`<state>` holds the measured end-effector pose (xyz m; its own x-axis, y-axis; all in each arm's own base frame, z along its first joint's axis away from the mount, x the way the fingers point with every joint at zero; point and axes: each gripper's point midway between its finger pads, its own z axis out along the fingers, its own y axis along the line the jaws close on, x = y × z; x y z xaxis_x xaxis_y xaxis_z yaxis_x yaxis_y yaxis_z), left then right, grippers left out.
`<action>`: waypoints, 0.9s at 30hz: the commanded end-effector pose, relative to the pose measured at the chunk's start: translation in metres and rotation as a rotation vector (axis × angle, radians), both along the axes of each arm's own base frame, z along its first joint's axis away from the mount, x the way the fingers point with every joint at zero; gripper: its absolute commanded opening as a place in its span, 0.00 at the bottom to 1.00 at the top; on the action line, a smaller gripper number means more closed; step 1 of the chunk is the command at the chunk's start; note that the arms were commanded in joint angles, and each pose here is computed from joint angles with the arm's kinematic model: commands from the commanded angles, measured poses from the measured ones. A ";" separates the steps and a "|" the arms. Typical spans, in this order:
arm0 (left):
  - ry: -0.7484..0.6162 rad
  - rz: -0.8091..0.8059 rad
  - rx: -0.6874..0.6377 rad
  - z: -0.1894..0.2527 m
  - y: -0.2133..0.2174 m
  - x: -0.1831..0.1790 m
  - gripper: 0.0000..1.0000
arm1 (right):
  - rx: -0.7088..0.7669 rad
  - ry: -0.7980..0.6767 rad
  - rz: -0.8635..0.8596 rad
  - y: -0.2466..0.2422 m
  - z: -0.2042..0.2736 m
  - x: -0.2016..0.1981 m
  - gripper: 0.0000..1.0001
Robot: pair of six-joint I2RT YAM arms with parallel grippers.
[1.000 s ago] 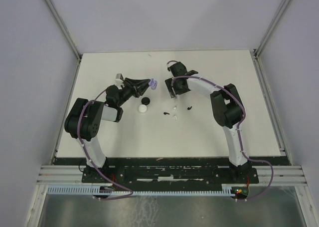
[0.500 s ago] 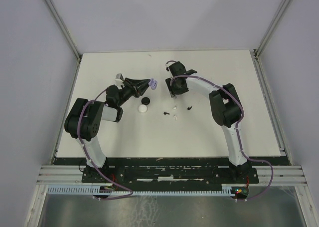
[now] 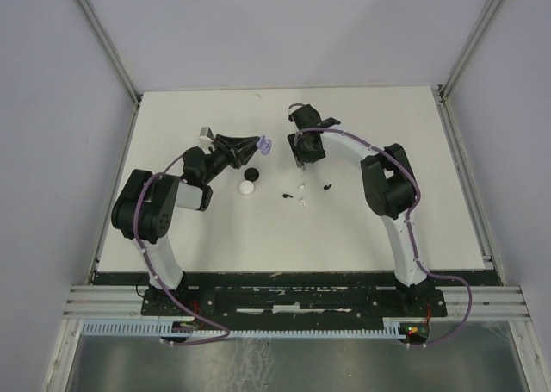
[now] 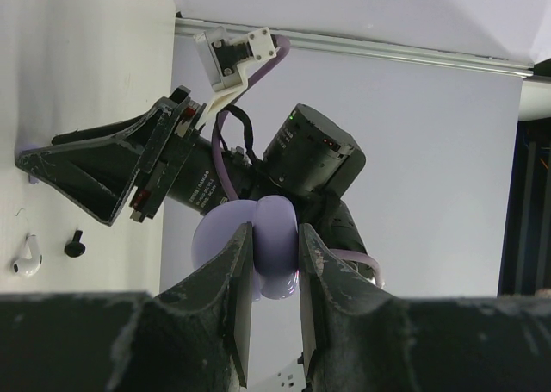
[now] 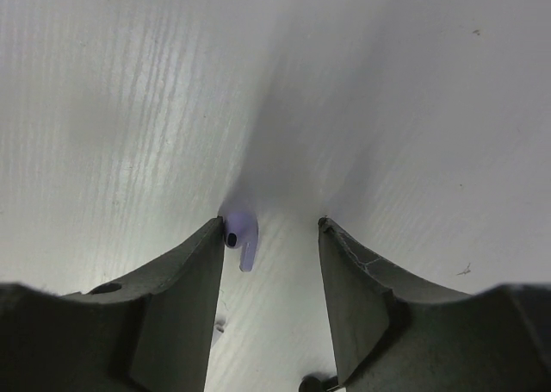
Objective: Insert the wireless bluetooth earbuds into the charging case
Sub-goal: Pick up the earbud from the center of the board.
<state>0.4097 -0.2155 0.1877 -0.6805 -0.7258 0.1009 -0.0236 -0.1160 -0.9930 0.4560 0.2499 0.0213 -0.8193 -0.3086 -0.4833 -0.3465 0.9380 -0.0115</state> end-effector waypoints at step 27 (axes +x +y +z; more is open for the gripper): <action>-0.084 -0.015 -0.004 0.015 0.000 -0.006 0.03 | 0.032 0.083 -0.116 -0.007 0.012 0.007 0.50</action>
<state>0.4095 -0.2154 0.1886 -0.6809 -0.7256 0.0990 -0.0194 -0.1172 -0.9929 0.4602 0.2384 0.0338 -0.8767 -0.2157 -0.4300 -0.2483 0.9685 0.0204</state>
